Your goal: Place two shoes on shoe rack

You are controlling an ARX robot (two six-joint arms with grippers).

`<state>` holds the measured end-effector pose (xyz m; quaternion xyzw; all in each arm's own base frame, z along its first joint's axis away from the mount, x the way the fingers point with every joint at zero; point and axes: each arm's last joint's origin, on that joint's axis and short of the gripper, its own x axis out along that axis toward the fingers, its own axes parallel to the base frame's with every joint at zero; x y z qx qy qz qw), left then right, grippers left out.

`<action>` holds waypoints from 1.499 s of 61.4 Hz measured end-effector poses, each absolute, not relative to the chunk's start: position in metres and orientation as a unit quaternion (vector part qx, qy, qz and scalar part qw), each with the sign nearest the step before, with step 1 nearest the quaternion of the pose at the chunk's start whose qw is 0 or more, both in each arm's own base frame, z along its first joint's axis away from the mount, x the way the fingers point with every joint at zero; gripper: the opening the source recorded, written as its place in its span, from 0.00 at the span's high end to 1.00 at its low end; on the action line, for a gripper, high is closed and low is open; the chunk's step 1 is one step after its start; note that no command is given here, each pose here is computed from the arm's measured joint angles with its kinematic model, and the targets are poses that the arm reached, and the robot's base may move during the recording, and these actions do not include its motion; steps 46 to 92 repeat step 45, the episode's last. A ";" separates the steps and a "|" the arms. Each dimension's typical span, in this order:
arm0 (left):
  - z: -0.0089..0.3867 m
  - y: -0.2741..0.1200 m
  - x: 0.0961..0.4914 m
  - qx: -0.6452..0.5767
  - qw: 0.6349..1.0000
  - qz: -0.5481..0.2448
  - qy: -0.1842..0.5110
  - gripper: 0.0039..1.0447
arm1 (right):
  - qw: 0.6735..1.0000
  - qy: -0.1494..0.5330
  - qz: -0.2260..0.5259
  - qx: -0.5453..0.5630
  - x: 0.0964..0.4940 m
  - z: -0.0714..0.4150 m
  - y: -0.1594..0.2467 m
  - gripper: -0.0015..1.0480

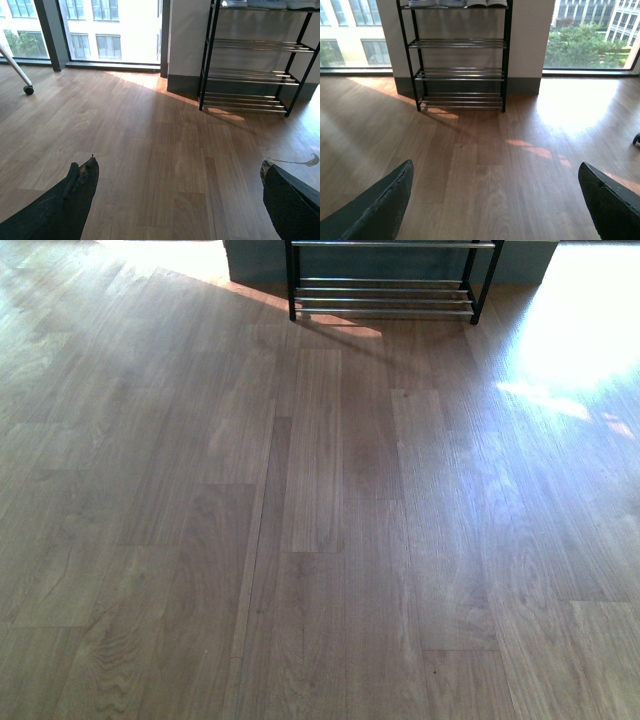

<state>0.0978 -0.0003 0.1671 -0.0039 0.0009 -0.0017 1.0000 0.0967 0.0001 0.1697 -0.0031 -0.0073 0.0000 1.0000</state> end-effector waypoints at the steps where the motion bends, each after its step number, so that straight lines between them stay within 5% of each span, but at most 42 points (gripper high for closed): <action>1: 0.167 0.000 0.098 -0.004 1.000 -0.002 0.001 0.09 | 1.000 -0.007 0.000 -0.003 0.097 0.170 0.000 0.09; 92: 0.167 0.000 0.098 -0.004 1.000 -0.002 0.001 0.09 | 1.000 -0.007 0.000 -0.003 0.097 0.170 0.000 0.09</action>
